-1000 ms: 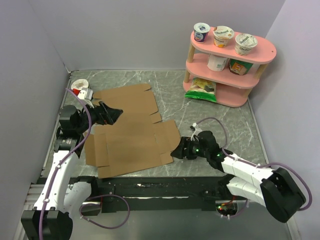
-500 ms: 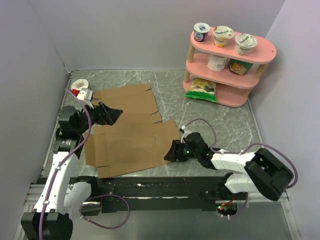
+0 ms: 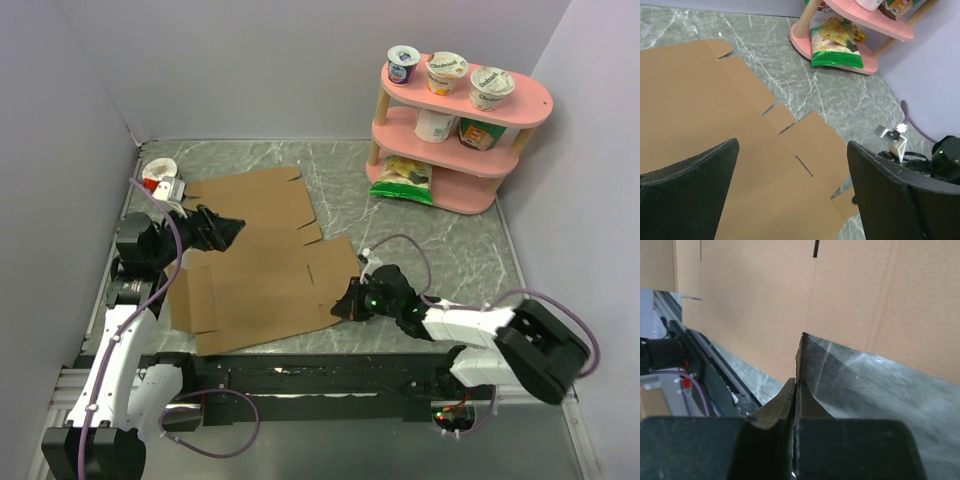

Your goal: Fold the paper box

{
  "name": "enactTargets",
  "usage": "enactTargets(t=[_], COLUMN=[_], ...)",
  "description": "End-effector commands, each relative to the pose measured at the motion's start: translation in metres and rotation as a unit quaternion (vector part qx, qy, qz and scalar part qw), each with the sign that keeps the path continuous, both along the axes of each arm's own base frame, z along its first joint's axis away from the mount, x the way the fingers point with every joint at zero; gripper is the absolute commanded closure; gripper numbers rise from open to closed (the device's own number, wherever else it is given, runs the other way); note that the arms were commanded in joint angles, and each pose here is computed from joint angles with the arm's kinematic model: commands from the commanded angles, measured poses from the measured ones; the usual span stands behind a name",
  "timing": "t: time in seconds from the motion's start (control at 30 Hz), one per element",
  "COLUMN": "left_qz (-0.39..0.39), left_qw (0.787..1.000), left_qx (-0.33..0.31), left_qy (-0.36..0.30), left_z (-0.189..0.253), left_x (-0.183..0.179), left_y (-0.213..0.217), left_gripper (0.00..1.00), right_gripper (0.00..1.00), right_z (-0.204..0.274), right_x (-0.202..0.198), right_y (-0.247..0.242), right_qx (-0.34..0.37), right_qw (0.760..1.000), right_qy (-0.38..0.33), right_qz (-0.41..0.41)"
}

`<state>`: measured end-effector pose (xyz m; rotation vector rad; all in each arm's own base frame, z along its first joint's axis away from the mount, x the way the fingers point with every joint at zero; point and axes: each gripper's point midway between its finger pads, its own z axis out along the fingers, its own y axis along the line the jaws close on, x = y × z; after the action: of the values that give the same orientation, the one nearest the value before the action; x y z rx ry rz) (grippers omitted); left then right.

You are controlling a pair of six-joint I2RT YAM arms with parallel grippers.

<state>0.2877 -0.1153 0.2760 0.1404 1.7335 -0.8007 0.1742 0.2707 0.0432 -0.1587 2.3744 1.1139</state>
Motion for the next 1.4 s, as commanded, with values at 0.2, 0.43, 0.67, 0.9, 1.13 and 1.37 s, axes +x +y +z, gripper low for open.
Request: enactTargets(t=[0.2, 0.43, 0.67, 0.9, 1.13, 1.37], left_qz=[-0.115, -0.232, -0.338, -0.384, -0.394, -0.417], left_qw=[0.99, 0.955, 0.912, 0.878, 0.875, 0.865], left_qx=[0.009, 0.073, 0.135, 0.155, 0.137, 0.12], left_qy=[-0.08, -0.168, -0.19, -0.24, -0.244, -0.25], left_z=[0.044, 0.106, 0.106, 0.12, 0.125, 0.14], left_x=[-0.014, -0.02, -0.016, -0.005, 0.008, 0.023], left_y=[-0.039, -0.084, -0.132, -0.171, -0.184, -0.199], left_gripper=[0.04, 0.04, 0.04, 0.04, 0.04, 0.04], right_gripper=[1.0, 1.0, 1.0, 1.0, 1.0, 1.0], right_z=[0.106, 0.16, 0.197, 0.235, 0.236, 0.238], right_x=[0.038, 0.036, 0.028, 0.013, 0.003, -0.002], right_y=[-0.06, -0.076, -0.098, -0.102, -0.108, -0.104], right_qx=[-0.166, -0.237, -0.284, -0.272, -0.267, -0.252], right_qw=[0.956, 0.919, 0.894, 0.882, 0.877, 0.877], right_qy=[-0.241, -0.289, -0.312, -0.339, -0.353, -0.36], right_qz=[0.027, 0.124, 0.147, 0.18, 0.185, 0.196])
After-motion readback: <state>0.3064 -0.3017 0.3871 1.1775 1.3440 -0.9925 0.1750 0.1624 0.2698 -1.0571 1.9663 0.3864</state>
